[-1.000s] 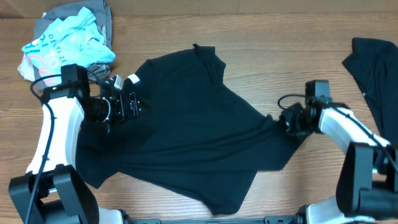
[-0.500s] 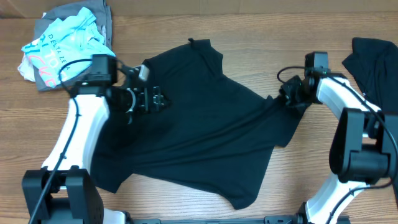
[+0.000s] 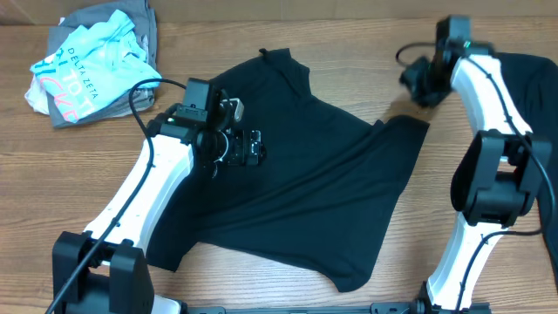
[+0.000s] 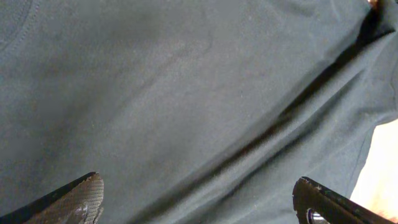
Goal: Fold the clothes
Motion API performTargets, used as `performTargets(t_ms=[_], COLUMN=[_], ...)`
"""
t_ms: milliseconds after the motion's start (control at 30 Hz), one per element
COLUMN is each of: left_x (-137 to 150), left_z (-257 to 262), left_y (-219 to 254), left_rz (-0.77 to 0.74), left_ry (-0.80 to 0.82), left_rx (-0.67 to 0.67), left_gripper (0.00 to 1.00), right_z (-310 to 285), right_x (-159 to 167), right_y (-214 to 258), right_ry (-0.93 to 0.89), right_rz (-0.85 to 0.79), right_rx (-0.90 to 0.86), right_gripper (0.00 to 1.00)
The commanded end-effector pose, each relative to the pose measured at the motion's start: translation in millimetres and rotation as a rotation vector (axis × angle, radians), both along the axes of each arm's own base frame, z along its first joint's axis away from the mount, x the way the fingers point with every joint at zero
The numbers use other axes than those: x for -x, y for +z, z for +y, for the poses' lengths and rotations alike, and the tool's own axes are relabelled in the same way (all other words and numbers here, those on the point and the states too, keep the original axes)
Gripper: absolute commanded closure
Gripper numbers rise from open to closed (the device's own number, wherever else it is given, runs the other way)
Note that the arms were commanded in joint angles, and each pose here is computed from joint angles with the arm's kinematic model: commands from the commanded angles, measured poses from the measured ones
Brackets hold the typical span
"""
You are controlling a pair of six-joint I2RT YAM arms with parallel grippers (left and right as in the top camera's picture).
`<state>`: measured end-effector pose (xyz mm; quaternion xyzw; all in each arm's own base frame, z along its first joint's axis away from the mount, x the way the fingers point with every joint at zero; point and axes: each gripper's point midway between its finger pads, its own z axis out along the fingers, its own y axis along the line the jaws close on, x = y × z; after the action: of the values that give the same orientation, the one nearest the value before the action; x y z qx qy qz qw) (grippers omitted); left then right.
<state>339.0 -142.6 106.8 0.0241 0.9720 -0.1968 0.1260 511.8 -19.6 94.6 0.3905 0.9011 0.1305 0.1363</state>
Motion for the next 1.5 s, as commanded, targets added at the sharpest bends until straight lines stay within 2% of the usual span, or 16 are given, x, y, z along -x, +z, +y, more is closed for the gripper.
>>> performTargets(t_ms=[0,67,100,233,333,367,600,800,1133,1467], left_x=[-4.2,-4.1,-3.8,-2.1,-1.1,-0.8,0.4,0.5,-1.4,-2.0], left_z=[0.8,1.0,1.0,1.5,1.8,1.8,2.4,3.6,3.1,2.9], left_y=[0.7,-4.4,-7.5,-24.1,-34.0,-36.2,-38.4,-38.8,-38.3,-38.1], left_rz=[-0.011,0.006,0.016,0.064,0.092,0.098,0.107,0.108,0.1,0.097], left_ry=[0.022,0.028,0.028,0.028,0.028,0.027,0.027,0.03,0.03,0.03], left_rx=[-0.017,-0.02,-0.022,-0.035,-0.043,-0.045,-0.049,-0.056,-0.053,-0.052], left_gripper=[0.0,0.0,0.0,0.0,0.0,0.0,0.0,0.0,0.0,0.0], right_z=[-6.9,-6.1,-5.6,-1.5,-0.3,-0.5,0.6,-0.4,5.2,4.1], right_x=[-12.6,-4.4,1.3,41.7,75.5,78.9,121.2,142.5,146.2,122.4], right_y=[53.0,73.8,82.6,104.0,101.9,97.6,33.2,-23.8,-88.0,-120.8], right_ry=[0.024,0.047,0.056,0.055,0.055,0.083,0.06,0.043,0.051,0.045], right_rz=[-0.087,-0.075,-0.063,0.06,0.191,0.208,0.464,0.567,0.528,0.425], right_rx=[0.03,0.038,0.04,0.024,0.019,0.028,0.014,0.019,0.004,0.009], right_gripper=[0.49,0.49,0.52,0.82,0.9,0.96,0.96,0.96,0.95,0.88])
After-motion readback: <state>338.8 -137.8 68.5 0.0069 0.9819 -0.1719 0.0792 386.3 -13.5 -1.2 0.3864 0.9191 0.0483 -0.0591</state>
